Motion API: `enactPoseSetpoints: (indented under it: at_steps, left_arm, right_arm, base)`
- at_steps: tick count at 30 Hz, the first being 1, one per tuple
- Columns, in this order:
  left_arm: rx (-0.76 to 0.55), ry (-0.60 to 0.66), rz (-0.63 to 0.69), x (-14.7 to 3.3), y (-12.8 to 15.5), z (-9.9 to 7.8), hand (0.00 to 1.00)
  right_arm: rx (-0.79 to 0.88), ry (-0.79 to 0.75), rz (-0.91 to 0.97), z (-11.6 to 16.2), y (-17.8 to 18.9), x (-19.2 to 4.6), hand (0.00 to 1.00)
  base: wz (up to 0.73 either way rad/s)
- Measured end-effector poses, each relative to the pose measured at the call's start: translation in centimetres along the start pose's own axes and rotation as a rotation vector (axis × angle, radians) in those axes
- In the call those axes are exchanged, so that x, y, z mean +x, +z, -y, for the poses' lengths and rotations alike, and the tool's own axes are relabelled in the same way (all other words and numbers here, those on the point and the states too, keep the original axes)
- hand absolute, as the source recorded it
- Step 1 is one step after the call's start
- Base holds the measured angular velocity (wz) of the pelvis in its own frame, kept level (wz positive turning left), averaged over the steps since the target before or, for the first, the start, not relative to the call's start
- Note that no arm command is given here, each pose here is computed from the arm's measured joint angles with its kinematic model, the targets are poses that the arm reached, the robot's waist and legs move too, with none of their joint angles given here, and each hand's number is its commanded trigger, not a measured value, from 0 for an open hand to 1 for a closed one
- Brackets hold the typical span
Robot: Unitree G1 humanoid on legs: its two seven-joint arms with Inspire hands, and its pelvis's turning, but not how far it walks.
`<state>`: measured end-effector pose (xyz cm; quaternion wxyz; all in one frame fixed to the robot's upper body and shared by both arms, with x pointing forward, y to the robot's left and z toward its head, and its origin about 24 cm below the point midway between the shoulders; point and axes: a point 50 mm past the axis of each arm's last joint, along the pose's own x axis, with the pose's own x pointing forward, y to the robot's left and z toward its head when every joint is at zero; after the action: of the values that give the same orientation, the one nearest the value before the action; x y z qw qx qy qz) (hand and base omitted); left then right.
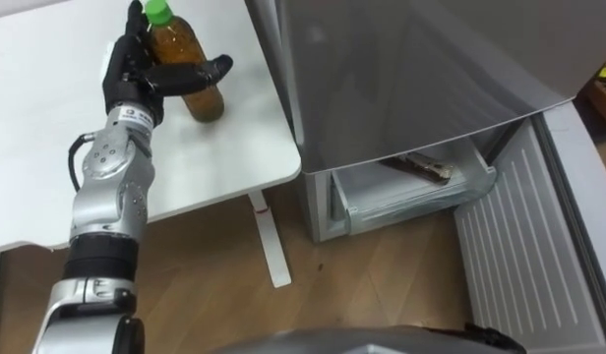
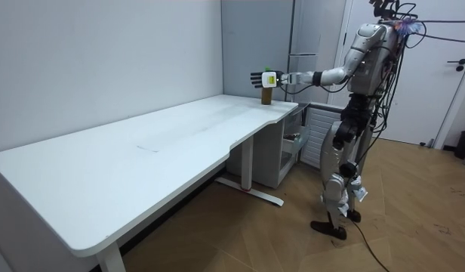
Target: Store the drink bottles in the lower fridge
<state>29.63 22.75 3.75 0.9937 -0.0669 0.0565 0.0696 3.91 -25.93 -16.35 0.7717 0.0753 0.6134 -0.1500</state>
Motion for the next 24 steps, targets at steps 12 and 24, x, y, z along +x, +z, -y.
enactPoseSetpoints:
  at_steps: [12,24]
  left_arm:
    - [0.004,-0.026,-0.036,0.2,-0.2,0.2,1.00]
    - [-0.002,-0.042,-0.055,0.2,-0.4,0.4,1.00]
  right_arm:
    - [-0.006,0.003,0.017,0.0,0.5,0.0,0.00]
    - [-0.035,0.020,0.060,-0.5,1.5,0.0,0.00]
  base:
    - [0.00]
    - [0.00]
